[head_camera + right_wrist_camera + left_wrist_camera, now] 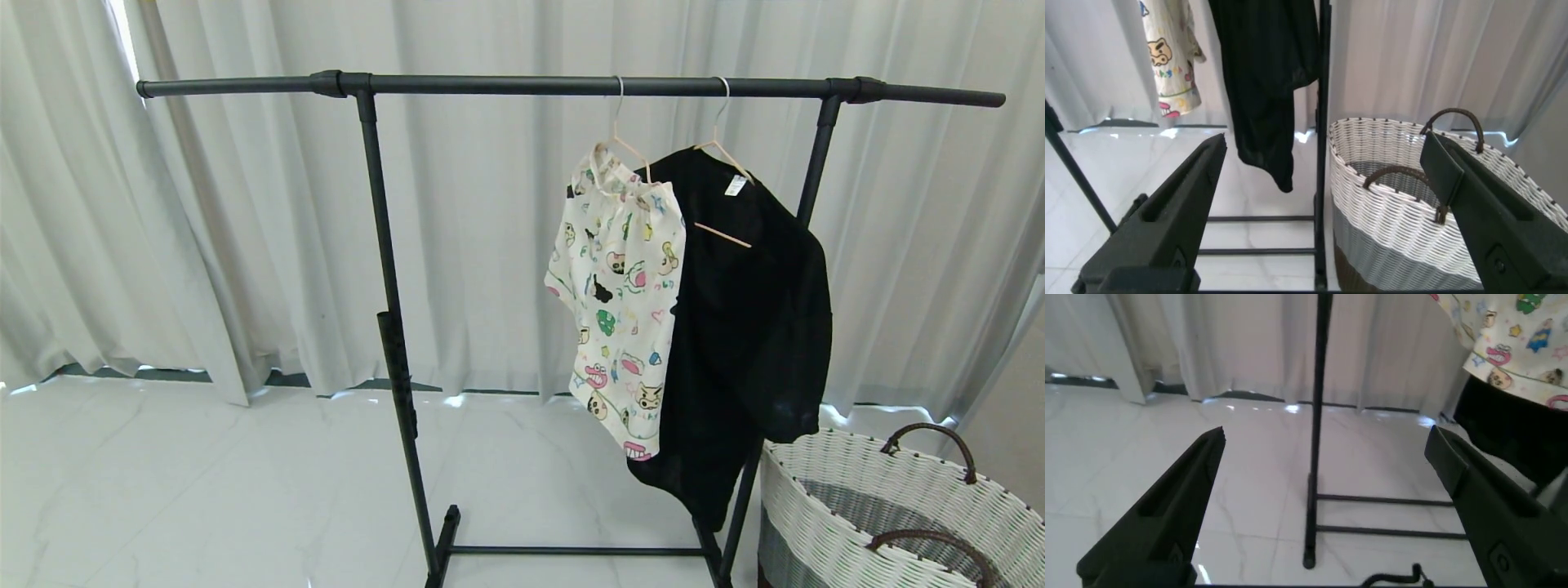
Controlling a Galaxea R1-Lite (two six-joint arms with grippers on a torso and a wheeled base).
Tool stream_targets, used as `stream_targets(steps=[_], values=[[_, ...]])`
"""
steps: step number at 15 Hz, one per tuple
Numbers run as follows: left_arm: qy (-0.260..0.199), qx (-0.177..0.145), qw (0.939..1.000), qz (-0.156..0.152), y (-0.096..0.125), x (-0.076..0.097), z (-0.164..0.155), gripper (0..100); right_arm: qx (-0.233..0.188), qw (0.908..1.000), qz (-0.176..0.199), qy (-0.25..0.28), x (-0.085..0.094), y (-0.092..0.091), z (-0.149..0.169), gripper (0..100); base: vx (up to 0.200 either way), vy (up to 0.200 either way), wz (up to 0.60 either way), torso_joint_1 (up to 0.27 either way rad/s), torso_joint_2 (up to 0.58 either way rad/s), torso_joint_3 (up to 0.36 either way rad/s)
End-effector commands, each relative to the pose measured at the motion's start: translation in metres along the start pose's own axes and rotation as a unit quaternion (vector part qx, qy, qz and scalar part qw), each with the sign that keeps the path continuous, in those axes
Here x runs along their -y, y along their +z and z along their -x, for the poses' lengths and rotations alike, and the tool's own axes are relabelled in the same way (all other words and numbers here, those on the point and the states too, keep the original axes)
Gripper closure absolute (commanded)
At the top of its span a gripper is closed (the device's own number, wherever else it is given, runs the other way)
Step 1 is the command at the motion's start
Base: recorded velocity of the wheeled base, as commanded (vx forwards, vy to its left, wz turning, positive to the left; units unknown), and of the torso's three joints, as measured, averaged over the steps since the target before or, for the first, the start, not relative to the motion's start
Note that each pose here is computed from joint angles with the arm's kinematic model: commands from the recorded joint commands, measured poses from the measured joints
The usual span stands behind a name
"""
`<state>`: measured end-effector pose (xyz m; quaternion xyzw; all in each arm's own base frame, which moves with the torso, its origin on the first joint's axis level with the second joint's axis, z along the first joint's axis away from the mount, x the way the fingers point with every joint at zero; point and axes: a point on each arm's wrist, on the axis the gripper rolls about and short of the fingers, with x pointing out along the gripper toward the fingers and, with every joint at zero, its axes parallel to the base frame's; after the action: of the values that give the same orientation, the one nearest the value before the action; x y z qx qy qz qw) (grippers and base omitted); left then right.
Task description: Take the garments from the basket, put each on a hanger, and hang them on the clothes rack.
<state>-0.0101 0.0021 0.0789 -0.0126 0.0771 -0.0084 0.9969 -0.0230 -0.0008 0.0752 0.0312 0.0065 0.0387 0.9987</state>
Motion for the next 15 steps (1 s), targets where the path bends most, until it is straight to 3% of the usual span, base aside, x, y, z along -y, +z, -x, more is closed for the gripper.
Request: stream_targets(steps=[1,2,4,5,15], values=[[0.007,-0.013,0.9999,0.009,0.001,0.000,-0.002,0,0.001,1.0000,0.001,0.000,0.000,0.000,0.000,0,0.000,0.000,0.00,0.000,0.00,0.000],[0.032,-0.007,0.9994,0.011,0.000,0.000,-0.001,0,0.001,1.0000,-0.002,0.000,0.000,0.000,0.000,0,0.000,0.000,0.00,0.000,0.00,0.000],[0.033,0.065,0.9973,-0.003,-0.004,0.001,0.010,0,0.002,1.0000,-0.002,0.000,0.000,0.000,0.000,0,0.000,0.000,0.00,0.000,0.00,0.000],[0.045,0.081,0.9957,0.003,-0.005,0.001,0.012,0,0.002,1.0000,-0.001,0.000,0.000,0.000,0.000,0,0.000,0.000,0.00,0.000,0.00,0.000],[0.043,0.081,0.9957,0.013,-0.005,0.001,0.012,0,0.001,1.0000,-0.002,-0.001,0.000,0.000,0.000,0,0.000,0.000,0.00,0.000,0.00,0.000]])
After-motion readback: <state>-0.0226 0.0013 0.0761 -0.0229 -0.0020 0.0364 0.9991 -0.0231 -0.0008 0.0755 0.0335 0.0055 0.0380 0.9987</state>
